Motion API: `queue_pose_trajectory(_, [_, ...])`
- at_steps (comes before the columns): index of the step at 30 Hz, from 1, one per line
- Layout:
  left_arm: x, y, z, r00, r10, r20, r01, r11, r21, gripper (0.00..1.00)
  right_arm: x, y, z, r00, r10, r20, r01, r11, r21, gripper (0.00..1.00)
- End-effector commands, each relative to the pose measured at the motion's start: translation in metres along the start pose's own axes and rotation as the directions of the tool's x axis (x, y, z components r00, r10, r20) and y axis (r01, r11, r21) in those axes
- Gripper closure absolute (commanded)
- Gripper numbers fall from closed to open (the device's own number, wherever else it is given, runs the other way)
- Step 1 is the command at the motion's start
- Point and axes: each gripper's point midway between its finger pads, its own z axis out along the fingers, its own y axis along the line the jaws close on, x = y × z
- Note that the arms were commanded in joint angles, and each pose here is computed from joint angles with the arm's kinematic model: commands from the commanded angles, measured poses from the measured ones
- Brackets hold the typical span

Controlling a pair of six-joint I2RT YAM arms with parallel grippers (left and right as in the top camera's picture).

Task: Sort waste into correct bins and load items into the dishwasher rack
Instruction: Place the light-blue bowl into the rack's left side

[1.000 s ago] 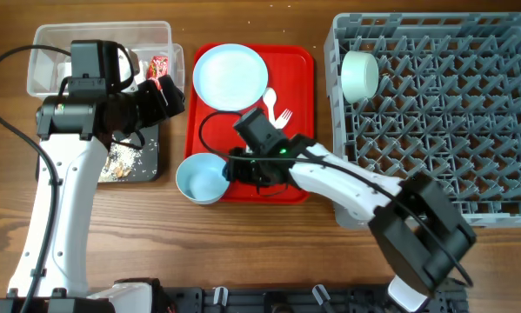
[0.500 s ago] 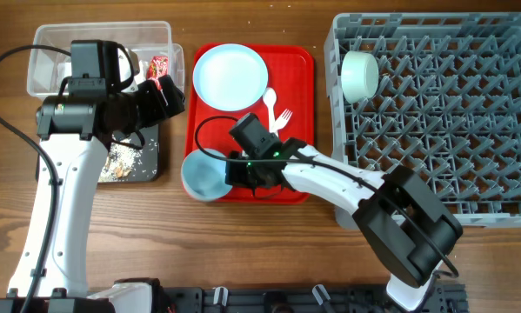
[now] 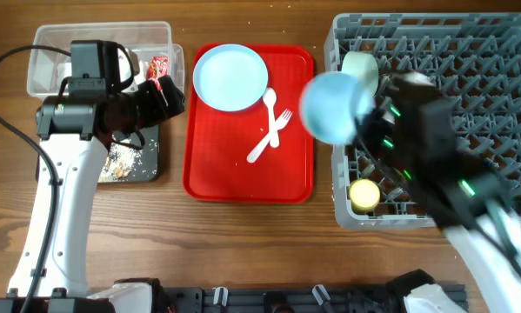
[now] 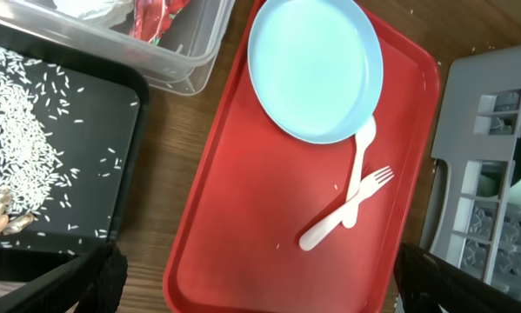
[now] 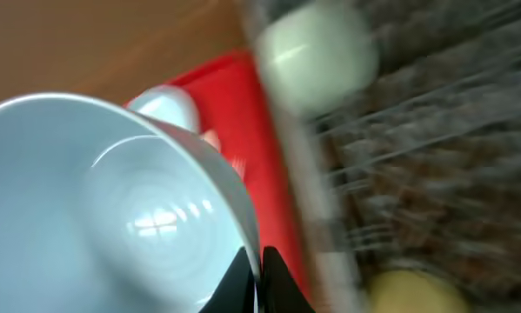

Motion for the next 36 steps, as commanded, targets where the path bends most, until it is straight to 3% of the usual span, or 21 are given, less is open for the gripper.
queue_pose_trajectory(1, [-0.005,-0.001,-0.006,1.000,0.006,0.023,-0.006,1.000,0.004,0.00,-0.045,-0.092,-0.041,0.946,-0.215,0.241,0.062,0.853,0.519,0.96])
queue_pose_trajectory(3, [-0.005,-0.001,-0.006,1.000,0.006,0.023,-0.006,1.000,0.004,0.00,-0.052,-0.113,-0.045,0.914,-0.381,0.140,0.181,0.692,0.699,0.96])
queue_pose_trajectory(5, [-0.005,-0.001,-0.006,1.000,0.006,0.023,-0.006,1.000,0.004,0.00,-0.059,-0.116,-0.031,0.849,-0.527,-0.046,0.357,0.507,0.785,0.96])
queue_pose_trajectory(7, [-0.005,-0.001,-0.006,1.000,0.006,0.024,-0.006,1.000,0.004,0.00,-0.061,-0.116,-0.006,0.708,-0.629,-0.322,0.577,0.251,0.778,0.96])
queue_pose_trajectory(8, [-0.005,-0.001,-0.006,1.000,0.006,0.023,-0.006,1.000,0.004,0.00,-0.060,-0.116,0.008,0.645,-0.639,-0.420,0.644,0.158,0.749,0.96])
queue_pose_trajectory(9, [-0.005,-0.001,-0.006,1.000,0.006,0.023,-0.006,1.000,0.004,0.00,-0.057,-0.115,0.020,0.615,-0.637,-0.466,0.675,0.119,0.728,0.96])
queue_pose_trajectory(13, [-0.005,-0.001,-0.006,1.000,0.006,0.023,-0.006,1.000,0.004,0.00,-0.036,-0.102,0.061,0.488,-0.644,-0.590,0.775,0.009,0.632,0.96])
queue_pose_trajectory(16, [-0.005,-0.001,-0.006,1.000,0.006,0.023,-0.006,1.000,0.004,0.00,-0.031,-0.082,0.070,0.405,-0.682,-0.609,0.794,-0.068,0.605,0.96])
queue_pose_trajectory(21, [-0.005,-0.001,-0.006,1.000,0.006,0.023,-0.006,1.000,0.005,0.00,-0.027,-0.070,0.080,0.355,-0.701,-0.619,0.805,-0.107,0.583,0.96])
queue_pose_trajectory(23, [-0.005,-0.001,-0.006,1.000,0.006,0.023,-0.006,1.000,0.004,0.00,-0.037,-0.069,0.074,0.344,-0.685,-0.642,0.764,-0.193,0.616,0.96])
queue_pose_trajectory(26, [-0.005,-0.001,-0.006,1.000,0.006,0.023,-0.006,1.000,0.004,0.00,-0.039,-0.065,0.080,0.265,-0.663,-0.701,0.781,-0.279,0.559,0.96])
queue_pose_trajectory(33, [-0.005,-0.001,-0.006,1.000,0.006,0.023,-0.006,1.000,0.004,0.00,-0.022,-0.051,0.099,0.140,-0.656,-0.742,0.807,-0.358,0.469,0.96])
queue_pose_trajectory(36, [-0.005,-0.001,-0.006,1.000,0.006,0.023,-0.006,1.000,0.004,0.00,-0.004,-0.044,0.109,0.091,-0.683,-0.725,0.843,-0.334,0.421,0.96])
